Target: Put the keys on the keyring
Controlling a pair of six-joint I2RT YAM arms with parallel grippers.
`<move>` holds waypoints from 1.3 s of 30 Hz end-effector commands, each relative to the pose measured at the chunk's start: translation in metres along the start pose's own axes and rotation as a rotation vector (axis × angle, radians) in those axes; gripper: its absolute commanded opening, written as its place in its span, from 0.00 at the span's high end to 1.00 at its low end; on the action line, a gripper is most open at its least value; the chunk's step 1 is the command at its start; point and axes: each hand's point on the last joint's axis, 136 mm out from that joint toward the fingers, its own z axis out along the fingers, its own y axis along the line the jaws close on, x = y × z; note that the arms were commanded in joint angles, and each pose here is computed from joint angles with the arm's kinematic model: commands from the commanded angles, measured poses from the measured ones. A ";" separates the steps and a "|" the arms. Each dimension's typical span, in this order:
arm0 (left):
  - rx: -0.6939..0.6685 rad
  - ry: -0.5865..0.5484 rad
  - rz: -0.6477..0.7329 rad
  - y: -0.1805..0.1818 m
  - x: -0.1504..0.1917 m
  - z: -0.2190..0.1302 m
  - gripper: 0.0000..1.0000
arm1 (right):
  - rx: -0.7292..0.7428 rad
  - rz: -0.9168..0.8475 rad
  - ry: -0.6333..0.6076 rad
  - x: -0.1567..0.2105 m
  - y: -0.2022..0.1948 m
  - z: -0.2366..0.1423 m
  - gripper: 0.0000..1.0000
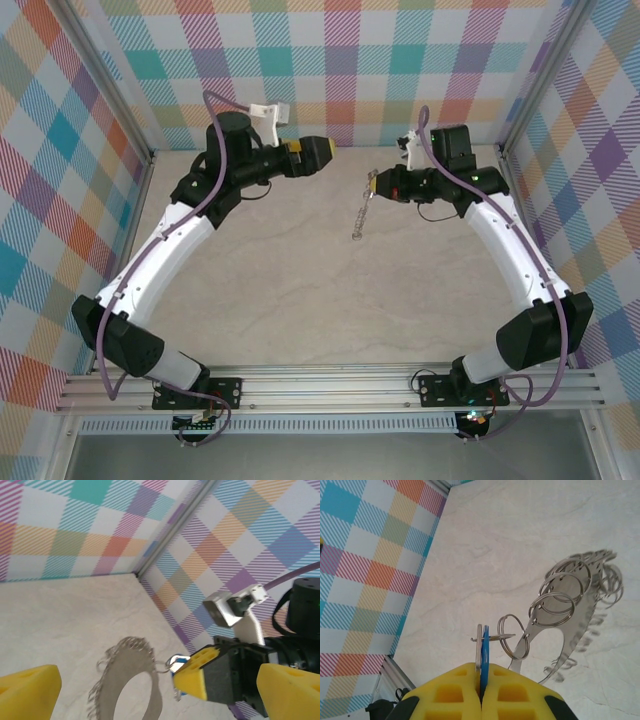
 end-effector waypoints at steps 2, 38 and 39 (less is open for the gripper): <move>-0.114 -0.076 -0.015 0.018 -0.006 -0.021 0.00 | 0.006 -0.028 -0.077 -0.012 0.003 -0.017 1.00; -0.347 -0.085 -0.168 0.097 0.045 -0.031 0.00 | -0.018 0.065 0.066 0.004 -0.030 0.028 1.00; -0.345 -0.083 -0.171 0.098 0.046 -0.030 0.00 | -0.023 0.063 0.073 0.002 -0.028 0.033 1.00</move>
